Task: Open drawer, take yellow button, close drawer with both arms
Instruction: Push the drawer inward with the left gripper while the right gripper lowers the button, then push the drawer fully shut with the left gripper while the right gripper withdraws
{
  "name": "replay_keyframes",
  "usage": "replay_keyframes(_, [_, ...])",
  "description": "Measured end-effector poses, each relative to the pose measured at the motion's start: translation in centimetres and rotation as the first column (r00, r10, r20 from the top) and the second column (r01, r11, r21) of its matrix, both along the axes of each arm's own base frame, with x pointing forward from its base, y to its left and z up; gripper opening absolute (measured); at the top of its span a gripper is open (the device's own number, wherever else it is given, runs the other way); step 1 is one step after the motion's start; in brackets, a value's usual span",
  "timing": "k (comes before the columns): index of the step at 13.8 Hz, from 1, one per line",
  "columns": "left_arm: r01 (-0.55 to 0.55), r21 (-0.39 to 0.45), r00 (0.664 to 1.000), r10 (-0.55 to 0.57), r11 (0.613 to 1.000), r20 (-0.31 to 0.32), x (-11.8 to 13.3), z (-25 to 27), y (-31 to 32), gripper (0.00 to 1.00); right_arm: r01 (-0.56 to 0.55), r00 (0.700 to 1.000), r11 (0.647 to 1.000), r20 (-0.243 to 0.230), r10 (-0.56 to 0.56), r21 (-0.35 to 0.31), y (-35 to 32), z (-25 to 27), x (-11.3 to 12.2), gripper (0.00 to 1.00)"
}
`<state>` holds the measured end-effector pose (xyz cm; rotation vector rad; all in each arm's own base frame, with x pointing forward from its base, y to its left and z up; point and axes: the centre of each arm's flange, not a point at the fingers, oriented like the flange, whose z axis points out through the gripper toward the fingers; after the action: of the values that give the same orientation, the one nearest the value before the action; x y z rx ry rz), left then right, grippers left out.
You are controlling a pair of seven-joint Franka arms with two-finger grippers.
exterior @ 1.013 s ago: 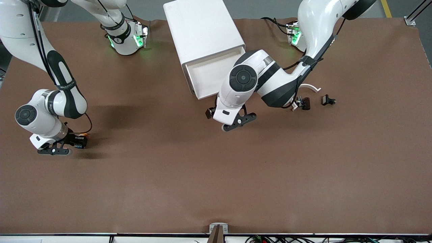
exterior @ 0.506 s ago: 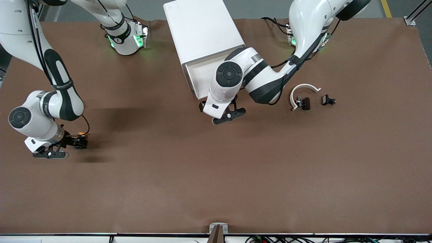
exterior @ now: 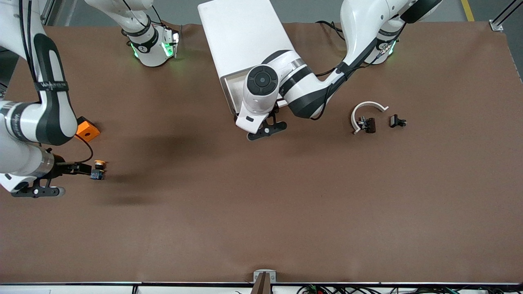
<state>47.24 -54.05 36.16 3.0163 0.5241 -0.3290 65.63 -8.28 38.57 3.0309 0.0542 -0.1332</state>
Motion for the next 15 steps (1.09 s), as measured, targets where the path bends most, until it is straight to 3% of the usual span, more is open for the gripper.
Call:
replay_keyframes(3, [-0.007, 0.014, 1.000, 0.007, 1.000, -0.009, -1.3, -0.3, -0.9, 1.00, -0.001, 1.000, 0.999, 0.002, 0.001, 0.033, 3.0, 7.7, -0.2, 1.00])
replay_keyframes(6, [-0.009, 0.050, 0.999, 0.011, 0.999, -0.031, -2.9, -1.0, -1.6, 1.00, 0.015, 1.000, 0.998, 0.026, -0.017, 0.068, 3.0, 12.2, -0.5, 1.00])
replay_keyframes(15, [-0.050, 0.112, 0.995, 0.059, 0.992, -0.074, -6.9, -1.2, -3.8, 1.00, 0.000, 0.997, 0.996, 0.071, -0.006, 0.086, 4.2, 17.3, -1.0, 1.00])
